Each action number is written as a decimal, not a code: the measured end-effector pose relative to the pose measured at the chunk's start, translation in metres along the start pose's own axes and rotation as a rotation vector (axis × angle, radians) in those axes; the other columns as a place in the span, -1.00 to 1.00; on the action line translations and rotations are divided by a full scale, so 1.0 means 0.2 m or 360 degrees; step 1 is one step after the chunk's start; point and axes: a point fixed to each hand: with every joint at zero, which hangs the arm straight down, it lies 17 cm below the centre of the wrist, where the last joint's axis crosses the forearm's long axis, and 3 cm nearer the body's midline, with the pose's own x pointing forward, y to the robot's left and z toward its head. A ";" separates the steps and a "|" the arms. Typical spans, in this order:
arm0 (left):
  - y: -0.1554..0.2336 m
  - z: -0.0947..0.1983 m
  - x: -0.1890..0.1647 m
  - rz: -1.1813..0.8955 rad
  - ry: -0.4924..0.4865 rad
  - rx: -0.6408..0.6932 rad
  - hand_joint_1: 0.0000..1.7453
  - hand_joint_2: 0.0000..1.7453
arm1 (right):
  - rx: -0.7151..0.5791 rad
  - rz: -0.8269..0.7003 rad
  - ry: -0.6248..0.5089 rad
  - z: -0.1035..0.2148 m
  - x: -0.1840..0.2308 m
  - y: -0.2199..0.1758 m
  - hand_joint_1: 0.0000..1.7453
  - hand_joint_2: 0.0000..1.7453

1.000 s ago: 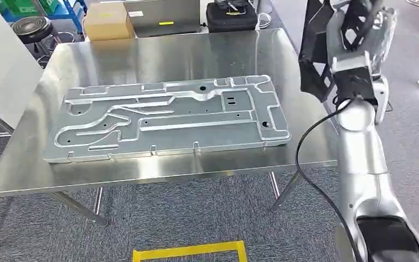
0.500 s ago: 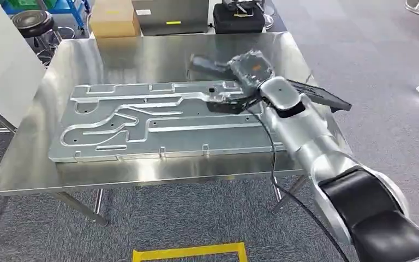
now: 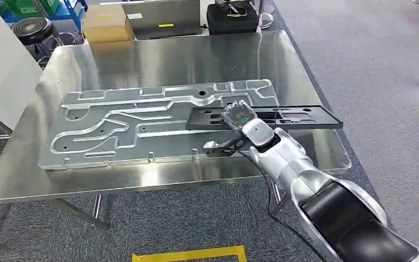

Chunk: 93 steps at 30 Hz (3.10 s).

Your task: Take the parts from the cabinet and place them on the table.

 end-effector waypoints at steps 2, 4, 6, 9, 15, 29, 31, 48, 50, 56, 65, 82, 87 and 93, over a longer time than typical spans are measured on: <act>0.01 0.00 0.00 -0.0020 -0.0003 0.0005 -1.00 1.00 | -0.0017 0.0002 0.0002 0.01 0.00 0.01 1.00 1.00; 0.01 0.00 0.01 -0.0031 -0.0009 0.0007 -1.00 1.00 | -0.0020 0.0002 0.0004 0.01 -0.01 0.03 1.00 1.00; 0.01 0.00 0.01 -0.0039 -0.0012 0.0005 -1.00 1.00 | -0.0017 0.0004 0.0012 0.02 -0.02 0.04 -1.00 -1.00; 0.02 0.00 0.01 -0.0064 -0.0009 0.0016 -1.00 1.00 | -0.0025 0.0009 0.0006 0.03 -0.02 0.06 -1.00 -1.00; 0.03 -0.01 0.00 -0.0120 0.0001 0.0038 -1.00 -1.00 | -0.0089 -0.0026 -0.0042 0.07 0.08 0.12 -1.00 -1.00; 0.01 -0.01 -0.01 -0.0121 0.0017 0.0040 -1.00 -1.00 | -0.1090 -0.0681 -0.0225 0.15 0.12 -0.63 -1.00 -1.00; 0.01 0.00 -0.02 -0.0106 0.0021 0.0044 -1.00 -1.00 | -0.1208 -0.0907 -0.0245 0.21 0.10 -0.71 -1.00 -1.00; -0.03 0.03 -0.08 0.0127 0.0009 0.0080 -1.00 -1.00 | -0.2566 -0.1578 0.0373 1.66 -1.09 -0.79 -1.00 -1.00; -0.06 0.03 -0.09 0.0152 0.0022 0.0074 -1.00 -1.00 | -0.2581 -0.1422 0.0597 1.94 -1.22 -0.61 -1.00 -1.00; -0.09 0.05 -0.13 0.0173 0.0050 0.0049 -1.00 -1.00 | -0.2231 -0.1199 0.1132 2.49 -1.26 -0.05 -1.00 -1.00; -0.10 0.04 -0.11 0.0162 0.0031 0.0022 -1.00 -1.00 | -0.1408 -0.0937 0.1626 2.73 -1.09 0.56 -1.00 -1.00; -0.21 0.06 -0.15 0.0133 0.0089 -0.0055 -1.00 -1.00 | 0.0907 -0.1817 0.2407 2.94 0.43 2.26 -1.00 -1.00; -0.25 0.07 -0.17 0.0073 0.0113 -0.0112 -1.00 -1.00 | 0.1376 -0.2347 0.2327 2.77 1.06 2.25 -1.00 -1.00; -0.30 0.07 -0.17 0.0023 0.0125 -0.0187 -1.00 -1.00 | 0.1617 -0.2646 0.2230 2.64 1.44 2.13 -1.00 -1.00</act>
